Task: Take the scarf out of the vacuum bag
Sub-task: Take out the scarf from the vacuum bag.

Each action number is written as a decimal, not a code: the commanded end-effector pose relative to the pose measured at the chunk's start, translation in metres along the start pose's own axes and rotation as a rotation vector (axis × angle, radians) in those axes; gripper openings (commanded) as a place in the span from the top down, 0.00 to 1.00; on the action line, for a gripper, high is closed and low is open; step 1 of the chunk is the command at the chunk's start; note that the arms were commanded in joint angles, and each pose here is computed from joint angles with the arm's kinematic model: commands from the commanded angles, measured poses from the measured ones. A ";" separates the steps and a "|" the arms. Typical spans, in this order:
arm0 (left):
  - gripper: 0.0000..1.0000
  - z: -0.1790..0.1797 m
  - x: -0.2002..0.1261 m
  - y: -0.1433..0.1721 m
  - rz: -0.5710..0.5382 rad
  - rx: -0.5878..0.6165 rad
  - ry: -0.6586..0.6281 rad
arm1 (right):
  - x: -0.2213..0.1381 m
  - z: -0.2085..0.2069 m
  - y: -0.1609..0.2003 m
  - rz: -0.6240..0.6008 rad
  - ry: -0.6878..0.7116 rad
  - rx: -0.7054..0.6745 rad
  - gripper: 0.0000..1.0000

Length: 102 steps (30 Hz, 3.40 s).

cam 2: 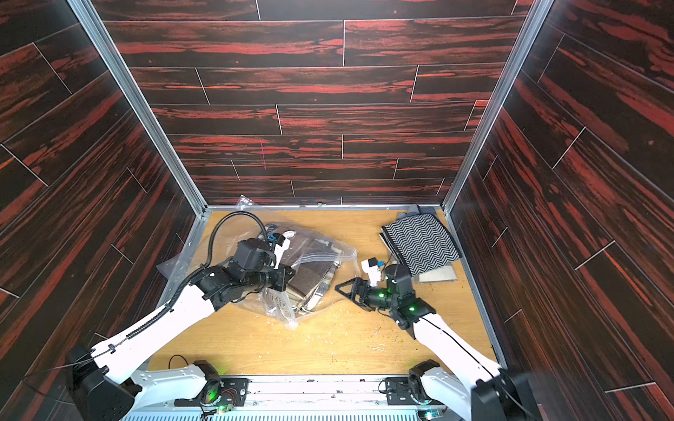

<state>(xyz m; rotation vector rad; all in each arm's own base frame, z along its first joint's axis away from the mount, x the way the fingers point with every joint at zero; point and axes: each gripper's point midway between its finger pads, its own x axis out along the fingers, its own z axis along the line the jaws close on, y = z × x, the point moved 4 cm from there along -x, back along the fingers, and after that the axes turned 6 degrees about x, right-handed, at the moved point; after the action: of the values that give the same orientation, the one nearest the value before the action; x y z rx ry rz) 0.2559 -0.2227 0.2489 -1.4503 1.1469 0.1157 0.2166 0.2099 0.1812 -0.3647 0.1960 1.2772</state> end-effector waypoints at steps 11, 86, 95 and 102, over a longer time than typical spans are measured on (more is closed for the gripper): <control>1.00 -0.027 0.024 0.008 0.050 0.153 -0.060 | 0.055 0.007 -0.032 0.009 -0.252 0.017 0.33; 1.00 -0.013 0.019 0.051 0.116 0.152 -0.106 | 0.123 -0.006 -0.014 -0.098 -0.125 0.096 0.38; 1.00 -0.013 0.012 0.046 0.079 0.146 -0.110 | 0.117 0.019 -0.013 -0.071 -0.159 0.085 0.40; 1.00 -0.015 0.007 0.041 0.065 0.149 -0.110 | 0.121 0.005 -0.005 -0.051 -0.149 0.136 0.43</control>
<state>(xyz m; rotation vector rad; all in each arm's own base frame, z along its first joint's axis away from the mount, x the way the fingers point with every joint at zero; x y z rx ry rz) 0.2298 -0.2362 0.2140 -1.2673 1.0968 0.1477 0.2618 0.3146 0.1478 -0.1770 0.1424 1.1996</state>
